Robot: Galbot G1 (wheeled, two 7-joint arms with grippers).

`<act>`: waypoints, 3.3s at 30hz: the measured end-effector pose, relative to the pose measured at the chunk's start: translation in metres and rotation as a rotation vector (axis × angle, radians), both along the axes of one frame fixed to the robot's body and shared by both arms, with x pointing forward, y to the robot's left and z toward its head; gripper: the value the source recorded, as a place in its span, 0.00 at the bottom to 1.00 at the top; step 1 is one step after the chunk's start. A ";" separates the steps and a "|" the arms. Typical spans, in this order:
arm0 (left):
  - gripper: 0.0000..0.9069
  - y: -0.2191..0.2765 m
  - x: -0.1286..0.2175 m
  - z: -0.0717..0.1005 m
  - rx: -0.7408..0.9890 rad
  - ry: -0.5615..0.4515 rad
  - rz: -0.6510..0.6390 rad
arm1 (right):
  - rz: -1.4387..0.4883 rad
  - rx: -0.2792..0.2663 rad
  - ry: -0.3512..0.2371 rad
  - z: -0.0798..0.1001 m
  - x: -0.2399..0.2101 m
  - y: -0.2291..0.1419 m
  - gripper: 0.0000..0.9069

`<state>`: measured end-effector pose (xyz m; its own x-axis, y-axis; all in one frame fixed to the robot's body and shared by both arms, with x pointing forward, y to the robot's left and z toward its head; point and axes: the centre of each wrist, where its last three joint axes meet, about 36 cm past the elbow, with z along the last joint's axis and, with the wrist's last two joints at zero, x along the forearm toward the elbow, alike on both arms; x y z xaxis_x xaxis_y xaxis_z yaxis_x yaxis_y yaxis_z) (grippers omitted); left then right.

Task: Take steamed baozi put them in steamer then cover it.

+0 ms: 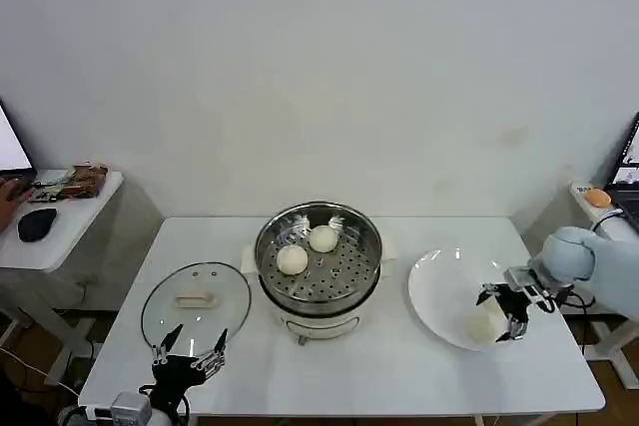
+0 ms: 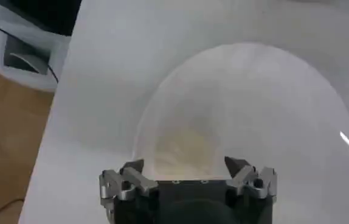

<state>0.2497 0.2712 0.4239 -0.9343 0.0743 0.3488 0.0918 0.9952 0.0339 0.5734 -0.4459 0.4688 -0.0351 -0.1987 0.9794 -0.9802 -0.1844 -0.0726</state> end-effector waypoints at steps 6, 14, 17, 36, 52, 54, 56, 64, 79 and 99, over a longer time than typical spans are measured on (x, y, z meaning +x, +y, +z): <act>1.00 0.000 0.000 0.000 0.001 0.000 0.000 | -0.018 0.002 0.006 -0.008 0.002 0.000 0.94; 1.00 0.000 0.000 0.000 -0.003 -0.001 0.001 | -0.046 0.005 0.010 -0.012 0.003 -0.004 0.69; 1.00 -0.001 0.000 0.000 -0.005 -0.001 0.001 | -0.052 0.008 0.012 -0.013 0.004 -0.004 0.68; 1.00 -0.001 -0.001 0.003 -0.003 -0.004 -0.001 | 0.010 0.054 -0.026 0.029 0.018 0.002 0.67; 1.00 -0.002 -0.003 0.007 -0.001 -0.006 -0.019 | 0.229 0.082 -0.175 0.141 0.072 0.053 0.66; 1.00 -0.003 -0.004 0.007 -0.001 -0.006 -0.019 | 0.267 0.083 -0.197 0.154 0.080 0.065 0.67; 1.00 -0.004 -0.004 0.007 -0.005 -0.006 -0.020 | 0.303 0.084 -0.218 0.164 0.086 0.076 0.67; 1.00 -0.005 -0.005 0.006 -0.009 -0.004 -0.022 | 0.472 0.106 -0.291 0.199 0.106 0.135 0.67; 1.00 -0.007 -0.007 0.012 -0.010 -0.014 -0.030 | 0.805 0.138 -0.378 0.232 0.114 0.249 0.67; 1.00 -0.007 -0.006 0.017 -0.010 -0.028 -0.030 | 1.200 0.094 -0.415 0.212 0.089 0.338 0.67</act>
<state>0.2440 0.2644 0.4405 -0.9410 0.1061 0.3212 0.1212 0.9922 0.0274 0.6620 -0.1075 0.6804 -0.0849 -0.3865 0.9184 -0.1024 -0.9134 -0.3939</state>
